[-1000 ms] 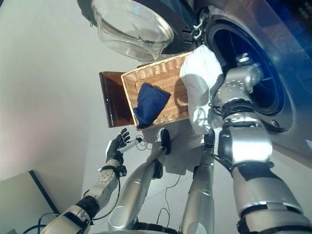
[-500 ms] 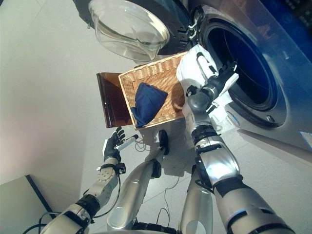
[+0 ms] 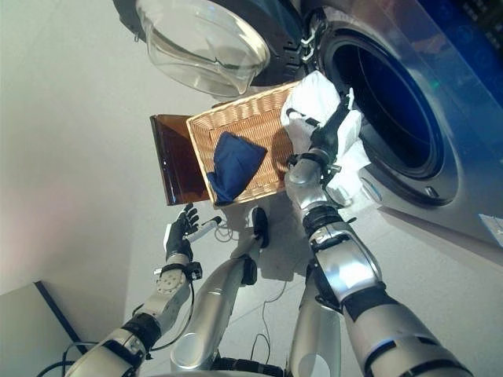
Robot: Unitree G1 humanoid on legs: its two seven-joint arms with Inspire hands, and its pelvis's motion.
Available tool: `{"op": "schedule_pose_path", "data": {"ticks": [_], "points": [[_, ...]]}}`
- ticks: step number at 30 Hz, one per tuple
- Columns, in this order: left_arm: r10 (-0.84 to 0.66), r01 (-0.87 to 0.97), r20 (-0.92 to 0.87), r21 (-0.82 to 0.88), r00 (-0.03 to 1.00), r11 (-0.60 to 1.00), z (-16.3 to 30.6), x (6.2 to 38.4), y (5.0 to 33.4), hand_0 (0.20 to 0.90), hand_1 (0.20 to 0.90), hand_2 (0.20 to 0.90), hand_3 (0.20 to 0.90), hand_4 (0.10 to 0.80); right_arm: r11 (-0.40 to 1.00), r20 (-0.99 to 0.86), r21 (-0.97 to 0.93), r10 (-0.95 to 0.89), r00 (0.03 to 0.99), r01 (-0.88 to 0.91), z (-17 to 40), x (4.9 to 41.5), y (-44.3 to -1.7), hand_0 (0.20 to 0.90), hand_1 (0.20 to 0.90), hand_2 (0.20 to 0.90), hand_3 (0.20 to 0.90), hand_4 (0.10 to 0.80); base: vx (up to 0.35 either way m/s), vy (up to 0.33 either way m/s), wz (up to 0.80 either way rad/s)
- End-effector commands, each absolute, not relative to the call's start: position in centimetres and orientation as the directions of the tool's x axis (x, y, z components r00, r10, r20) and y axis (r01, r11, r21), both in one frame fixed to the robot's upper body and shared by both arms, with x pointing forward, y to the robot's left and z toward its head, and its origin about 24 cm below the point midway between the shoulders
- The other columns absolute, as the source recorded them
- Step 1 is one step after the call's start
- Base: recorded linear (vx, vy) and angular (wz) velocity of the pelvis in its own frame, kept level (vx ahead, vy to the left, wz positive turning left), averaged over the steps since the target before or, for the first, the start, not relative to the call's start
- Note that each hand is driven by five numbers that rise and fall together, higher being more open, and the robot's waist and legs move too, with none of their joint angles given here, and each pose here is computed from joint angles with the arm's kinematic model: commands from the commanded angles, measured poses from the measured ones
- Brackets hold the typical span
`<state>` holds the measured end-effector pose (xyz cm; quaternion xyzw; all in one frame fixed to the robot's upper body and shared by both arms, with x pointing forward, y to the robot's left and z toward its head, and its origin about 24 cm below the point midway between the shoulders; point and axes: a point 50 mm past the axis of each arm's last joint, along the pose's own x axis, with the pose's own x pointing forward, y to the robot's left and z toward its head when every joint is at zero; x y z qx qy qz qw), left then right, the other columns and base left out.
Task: Pick up the clothes and place them into the washing machine
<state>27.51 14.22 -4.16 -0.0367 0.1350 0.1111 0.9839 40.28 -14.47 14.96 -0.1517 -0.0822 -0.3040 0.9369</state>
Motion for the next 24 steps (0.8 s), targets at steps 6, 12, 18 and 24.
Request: {"op": "schedule_pose_path", "data": {"ticks": [6,12,18,24], "points": [[0.309,-0.323,-0.221,-0.032,0.925,0.946,-3.7,27.4,16.5,0.900,0.900,0.900,0.900,0.800,0.733,0.312,-0.407,-0.449,0.837,0.545,16.8,41.3,-13.6,0.900,0.900,0.900,0.900,0.800,0.000,0.000,0.00],[0.316,-0.330,-0.218,-0.031,0.923,0.944,-3.7,27.4,17.1,0.900,0.900,0.900,0.900,0.800,0.686,0.254,-0.497,-0.470,0.845,0.531,16.0,41.4,-15.6,0.900,0.900,0.900,0.900,0.800,0.000,0.000,0.00],[0.311,-0.326,-0.211,-0.044,0.927,0.944,-3.6,27.4,16.9,0.900,0.900,0.900,0.900,0.800,0.639,0.214,-0.566,-0.496,0.842,0.520,15.2,41.3,-17.4,0.900,0.900,0.900,0.900,0.800,0.000,0.000,0.00],[0.290,-0.304,-0.187,-0.053,0.939,0.951,-3.0,27.7,16.6,0.900,0.900,0.900,0.900,0.800,0.622,0.199,-0.586,-0.511,0.836,0.520,15.3,41.3,-18.4,0.900,0.900,0.900,0.900,0.800,0.000,-0.001,0.01]]}}
